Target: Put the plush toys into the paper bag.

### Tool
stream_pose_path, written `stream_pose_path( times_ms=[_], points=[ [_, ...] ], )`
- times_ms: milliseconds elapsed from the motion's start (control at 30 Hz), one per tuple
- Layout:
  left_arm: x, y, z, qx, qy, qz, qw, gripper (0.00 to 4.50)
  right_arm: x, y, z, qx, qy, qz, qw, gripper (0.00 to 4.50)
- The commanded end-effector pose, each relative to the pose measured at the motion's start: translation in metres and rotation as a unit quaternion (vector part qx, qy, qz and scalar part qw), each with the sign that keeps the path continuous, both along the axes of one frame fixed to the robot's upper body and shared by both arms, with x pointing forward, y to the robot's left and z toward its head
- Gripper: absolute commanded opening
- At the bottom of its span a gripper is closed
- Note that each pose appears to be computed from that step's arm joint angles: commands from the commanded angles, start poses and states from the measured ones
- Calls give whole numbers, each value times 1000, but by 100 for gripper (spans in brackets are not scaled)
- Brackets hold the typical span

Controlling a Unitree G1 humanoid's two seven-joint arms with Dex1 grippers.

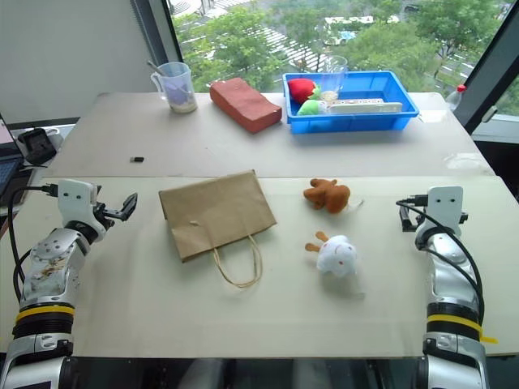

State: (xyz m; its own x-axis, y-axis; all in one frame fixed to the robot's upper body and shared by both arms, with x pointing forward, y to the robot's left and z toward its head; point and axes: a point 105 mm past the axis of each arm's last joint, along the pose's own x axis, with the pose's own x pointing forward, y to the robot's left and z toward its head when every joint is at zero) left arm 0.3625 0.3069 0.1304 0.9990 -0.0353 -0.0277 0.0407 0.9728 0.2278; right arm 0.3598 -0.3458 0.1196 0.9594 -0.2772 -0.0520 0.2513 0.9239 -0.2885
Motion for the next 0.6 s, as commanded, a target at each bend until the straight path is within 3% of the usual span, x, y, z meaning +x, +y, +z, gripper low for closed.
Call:
stream_pose_path(
  times_ms=[33, 167, 267, 333, 467, 600],
  points=[
    [-3, 8, 24, 16, -30, 2, 999, 441, 0, -3, 19, -7, -33, 1, 999, 450],
    [-9, -17, 81, 40, -84, -118, 989, 441, 6, 19, 43, -24, -34, 91, 995, 450],
    [-16, -55, 105, 89, -78, -239, 964, 441, 6, 52, 56, -25, -16, 204, 978, 450],
    [-21, -78, 106, 129, -57, -305, 942, 441, 1, 75, 61, -19, -3, 273, 962, 450],
    [-36, -126, 95, 208, -14, -445, 871, 441, -24, 138, 78, -2, 15, 439, 898, 450],
    [-46, -153, 62, 296, 23, -543, 785, 441, -57, 191, 86, -3, 53, 562, 825, 450]
  ],
)
